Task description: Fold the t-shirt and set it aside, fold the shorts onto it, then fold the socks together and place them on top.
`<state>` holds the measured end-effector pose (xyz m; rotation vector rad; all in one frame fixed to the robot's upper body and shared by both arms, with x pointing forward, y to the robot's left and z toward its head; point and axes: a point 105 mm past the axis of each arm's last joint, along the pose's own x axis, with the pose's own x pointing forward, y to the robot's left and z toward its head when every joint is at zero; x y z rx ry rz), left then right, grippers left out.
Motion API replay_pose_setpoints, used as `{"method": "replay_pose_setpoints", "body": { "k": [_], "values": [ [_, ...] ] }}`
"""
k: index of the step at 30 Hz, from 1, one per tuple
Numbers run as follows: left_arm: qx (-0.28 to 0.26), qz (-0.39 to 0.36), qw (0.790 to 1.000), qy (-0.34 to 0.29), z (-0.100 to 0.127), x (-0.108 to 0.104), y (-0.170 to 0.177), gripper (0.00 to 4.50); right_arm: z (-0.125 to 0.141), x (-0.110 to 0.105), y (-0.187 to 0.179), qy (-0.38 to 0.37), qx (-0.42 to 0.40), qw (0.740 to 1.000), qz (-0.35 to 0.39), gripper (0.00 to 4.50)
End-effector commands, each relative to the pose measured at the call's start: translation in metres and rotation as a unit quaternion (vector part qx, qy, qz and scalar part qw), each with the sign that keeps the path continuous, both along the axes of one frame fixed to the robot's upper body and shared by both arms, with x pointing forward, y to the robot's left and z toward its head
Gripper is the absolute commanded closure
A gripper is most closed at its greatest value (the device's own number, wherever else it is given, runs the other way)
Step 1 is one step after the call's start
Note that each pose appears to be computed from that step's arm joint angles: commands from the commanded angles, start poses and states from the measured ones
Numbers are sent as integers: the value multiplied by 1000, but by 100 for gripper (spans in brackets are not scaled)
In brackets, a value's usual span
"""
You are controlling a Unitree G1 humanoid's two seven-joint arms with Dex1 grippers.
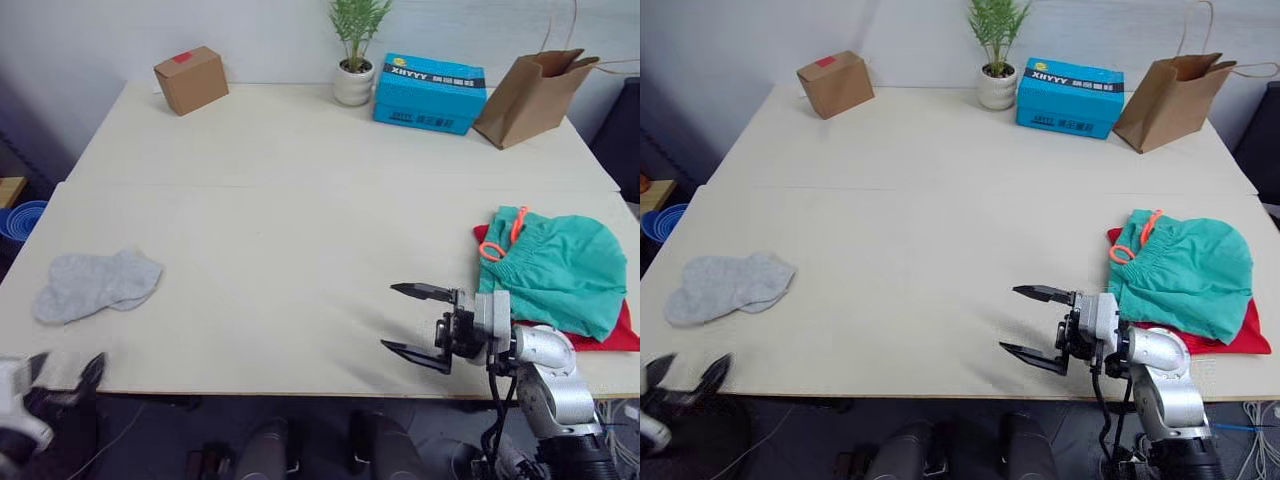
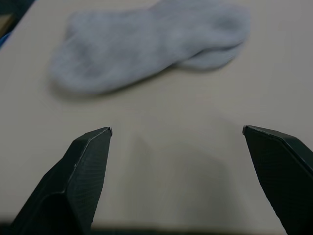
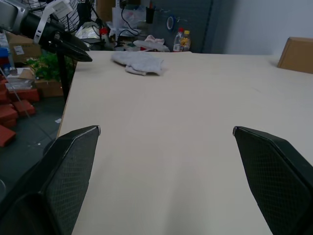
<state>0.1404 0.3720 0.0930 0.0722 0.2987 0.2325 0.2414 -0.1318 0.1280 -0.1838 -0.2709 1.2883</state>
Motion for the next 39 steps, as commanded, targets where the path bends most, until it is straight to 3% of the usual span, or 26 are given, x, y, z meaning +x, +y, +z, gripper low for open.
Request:
{"method": "replay_pose_setpoints", "body": {
  "k": [1, 3, 7, 11, 14, 17, 19, 28, 34, 39],
  "values": [
    [17, 63, 998, 16, 14, -29, 18, 0, 5, -4, 1, -15, 6, 1000, -2, 6],
    [9, 50, 998, 23, 17, -34, 16, 0, 4, -3, 1, -12, 10, 1000, -8, 6],
    [-20, -75, 995, 68, 20, -11, -20, 0, 4, -3, 3, -15, 12, 1000, -3, 6],
    [44, -128, 987, 82, 38, 32, -33, 0, 4, -5, 5, -7, 25, 1000, 5, 6],
    [127, -183, 962, 155, 33, 55, -41, 0, 4, -7, 6, -6, 26, 1000, 10, 6],
    [165, -196, 954, 158, 37, 85, -42, 0, 3, -7, 5, -10, 24, 1000, 1, 6],
    [160, -198, 954, 159, 36, 98, -41, 0, 2, -7, 4, -14, 22, 1000, -9, 6],
    [194, -243, 924, 224, 21, 124, -34, 0, -4, -4, -13, -13, 5, 998, -54, 6],
    [200, -256, 920, 221, 16, 138, -34, 0, -7, -3, -16, -15, 3, 998, -63, 6],
    [170, -239, 931, 216, 11, 139, -25, 0, -8, -2, -17, -18, 1, 997, -70, 6]
  ]
}}
